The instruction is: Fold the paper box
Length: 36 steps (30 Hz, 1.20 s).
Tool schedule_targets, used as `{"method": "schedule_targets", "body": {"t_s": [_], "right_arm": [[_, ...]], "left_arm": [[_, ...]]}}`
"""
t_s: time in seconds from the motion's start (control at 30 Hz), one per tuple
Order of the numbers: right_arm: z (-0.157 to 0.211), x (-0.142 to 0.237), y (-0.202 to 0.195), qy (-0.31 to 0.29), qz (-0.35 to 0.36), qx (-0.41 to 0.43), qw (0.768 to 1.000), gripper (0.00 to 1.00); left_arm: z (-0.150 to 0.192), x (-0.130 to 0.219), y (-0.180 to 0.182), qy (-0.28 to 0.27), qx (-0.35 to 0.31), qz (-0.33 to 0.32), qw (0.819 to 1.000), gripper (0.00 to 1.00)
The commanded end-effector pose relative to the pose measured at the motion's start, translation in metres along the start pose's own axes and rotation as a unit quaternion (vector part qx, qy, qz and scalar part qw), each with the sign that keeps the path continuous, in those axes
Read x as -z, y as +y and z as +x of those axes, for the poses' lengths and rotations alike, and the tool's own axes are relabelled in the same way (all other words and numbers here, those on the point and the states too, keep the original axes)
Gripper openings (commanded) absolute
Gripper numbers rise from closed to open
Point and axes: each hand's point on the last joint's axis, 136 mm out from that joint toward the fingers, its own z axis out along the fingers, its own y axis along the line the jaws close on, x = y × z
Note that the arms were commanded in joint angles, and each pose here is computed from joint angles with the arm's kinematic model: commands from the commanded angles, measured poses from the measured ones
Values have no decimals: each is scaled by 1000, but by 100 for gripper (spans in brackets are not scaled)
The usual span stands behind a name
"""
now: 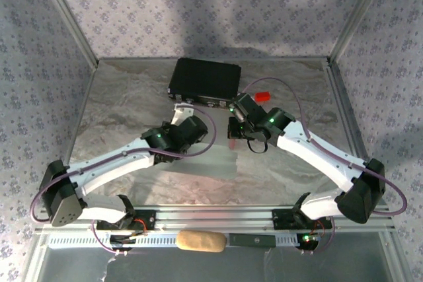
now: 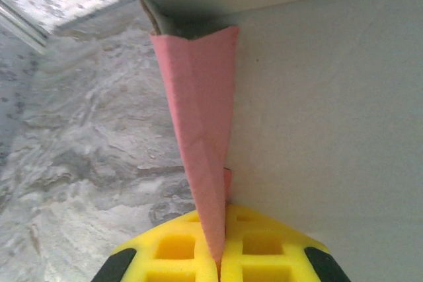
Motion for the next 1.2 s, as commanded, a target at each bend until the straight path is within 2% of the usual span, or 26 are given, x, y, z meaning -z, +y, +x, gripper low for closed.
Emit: {"method": "schedule_targets", "body": {"t_s": [0.0,0.03,0.07,0.1,0.17,0.3,0.4,0.53,0.7,0.9,1.03,1.13,1.17], "right_arm": [[-3,4,-7,-7,20,-8,1000,0],[-2,3,-8,-6,22,-9,1000,0],[-2,2,-9,-6,25,-10,1000,0],[0,1,-11,-4,29,-12,999,0],[0,-1,-15,-6,33,-19,999,0],[1,-4,-21,-12,36,-31,999,0],[0,-6,-23,-12,38,-34,999,0],[-1,-6,-24,-16,39,-39,998,0],[-2,-4,-29,-25,44,-57,997,0],[4,-13,-43,-30,52,-103,993,0],[4,-18,-45,-38,45,-127,990,0],[7,-23,-40,-29,40,-120,992,0],[8,-24,-41,-25,44,-119,992,0]], "left_arm": [[-6,10,25,-29,-37,-88,995,0],[-9,12,20,-29,-38,-80,996,0],[-11,13,15,-27,-33,-67,997,9],[-14,16,11,-25,-27,-51,998,27],[-22,24,5,-26,-11,-12,1000,42],[-42,48,0,-26,42,86,995,57],[-51,60,1,-24,57,128,990,67],[-59,71,16,-26,68,129,989,69],[-61,85,36,-26,117,129,984,53],[-50,108,35,-9,138,128,982,45],[-46,121,23,-12,141,151,978,50],[-54,121,13,-36,79,157,984,52],[-56,118,14,-44,55,147,987,57]]}}
